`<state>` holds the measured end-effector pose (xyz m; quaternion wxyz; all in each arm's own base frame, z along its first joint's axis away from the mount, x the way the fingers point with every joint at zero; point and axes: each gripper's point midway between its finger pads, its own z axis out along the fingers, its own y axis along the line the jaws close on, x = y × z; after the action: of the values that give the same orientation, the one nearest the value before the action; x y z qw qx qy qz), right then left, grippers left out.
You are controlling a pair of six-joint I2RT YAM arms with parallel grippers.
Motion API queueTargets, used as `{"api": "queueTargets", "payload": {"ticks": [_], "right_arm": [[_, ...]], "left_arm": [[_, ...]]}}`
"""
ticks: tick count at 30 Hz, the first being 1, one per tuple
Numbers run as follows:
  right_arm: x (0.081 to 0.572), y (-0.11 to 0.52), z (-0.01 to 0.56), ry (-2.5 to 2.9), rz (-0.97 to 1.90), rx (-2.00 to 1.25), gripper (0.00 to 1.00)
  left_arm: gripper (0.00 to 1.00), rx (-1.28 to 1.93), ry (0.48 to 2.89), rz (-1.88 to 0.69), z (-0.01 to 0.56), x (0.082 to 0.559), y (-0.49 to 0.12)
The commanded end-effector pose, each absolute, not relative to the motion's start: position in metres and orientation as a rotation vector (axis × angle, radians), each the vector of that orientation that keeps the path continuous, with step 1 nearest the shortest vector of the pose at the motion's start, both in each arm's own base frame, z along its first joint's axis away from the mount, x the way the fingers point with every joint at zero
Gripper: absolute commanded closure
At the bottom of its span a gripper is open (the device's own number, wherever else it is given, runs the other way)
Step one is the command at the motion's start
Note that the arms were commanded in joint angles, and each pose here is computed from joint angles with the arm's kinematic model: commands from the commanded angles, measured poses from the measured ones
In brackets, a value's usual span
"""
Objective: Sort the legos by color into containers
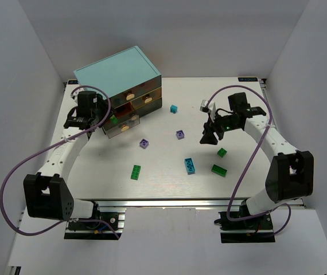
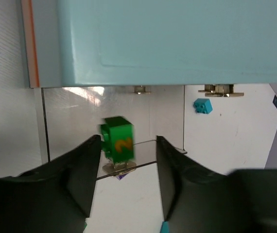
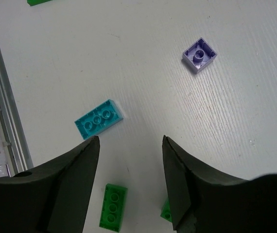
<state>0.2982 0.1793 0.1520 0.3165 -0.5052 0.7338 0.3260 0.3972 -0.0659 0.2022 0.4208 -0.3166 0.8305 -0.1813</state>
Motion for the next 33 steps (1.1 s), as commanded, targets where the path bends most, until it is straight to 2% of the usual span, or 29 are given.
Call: {"api": "queueTargets", "payload": {"ticks": [1, 6, 9, 10, 12, 13, 14, 16, 18, 19, 20, 23, 26, 30, 33], "right_arm": [[0.297, 0.181, 0.162, 1.902, 0.842, -1.329, 0.4], [0.299, 0.183, 0.166, 1.907, 0.856, -1.311, 0.37], [0.306, 0.183, 0.168, 1.923, 0.822, -1.284, 0.38], [0.314, 0.178, 0.165, 2.006, 0.774, -1.199, 0.39], [0.333, 0.169, 0.162, 2.086, 0.7, -1.059, 0.5], [0.339, 0.159, 0.154, 2.189, 0.637, -0.952, 0.55], [0.344, 0.152, 0.147, 2.246, 0.595, -0.897, 0.68], [0.347, 0.137, 0.134, 2.342, 0.508, -0.82, 0.74], [0.342, 0.129, 0.124, 2.393, 0.494, -0.801, 0.69], [0.335, 0.124, 0.117, 2.419, 0.485, -0.81, 0.63], [0.333, 0.12, 0.115, 2.406, 0.466, -0.856, 0.49], [0.325, 0.108, 0.115, 2.38, 0.425, -0.96, 0.28], [0.318, 0.098, 0.111, 2.394, 0.447, -1.022, 0.22], [0.318, 0.077, 0.089, 2.453, 0.361, -1.115, 0.14], [0.315, 0.072, 0.071, 2.477, 0.34, -1.178, 0.14]], "left_arm": [[0.39, -0.808, 2.015, -0.406, 0.223, 0.4, -0.058], [0.34, -0.791, 2.015, -0.424, 0.228, 0.398, -0.061], [0.37, -0.771, 1.997, -0.444, 0.239, 0.394, -0.062], [0.53, -0.755, 1.989, -0.456, 0.245, 0.393, -0.063], [0.72, -0.687, 1.97, -0.501, 0.264, 0.385, -0.069], [0.86, -0.656, 1.968, -0.521, 0.271, 0.38, -0.072], [0.89, -0.626, 1.972, -0.541, 0.276, 0.376, -0.076], [0.91, -0.508, 2.027, -0.638, 0.283, 0.357, -0.095], [0.76, -0.4, 2.105, -0.719, 0.276, 0.335, -0.112], [0.68, -0.362, 2.117, -0.744, 0.277, 0.326, -0.116], [0.55, -0.334, 2.156, -0.765, 0.267, 0.316, -0.122], [0.4, -0.232, 2.256, -0.813, 0.243, 0.283, -0.138], [0.33, -0.168, 2.321, -0.841, 0.227, 0.258, -0.149], [0.31, -0.144, 2.394, -0.834, 0.2, 0.235, -0.157], [0.3, -0.132, 2.428, -0.791, 0.189, 0.225, -0.158]]}}
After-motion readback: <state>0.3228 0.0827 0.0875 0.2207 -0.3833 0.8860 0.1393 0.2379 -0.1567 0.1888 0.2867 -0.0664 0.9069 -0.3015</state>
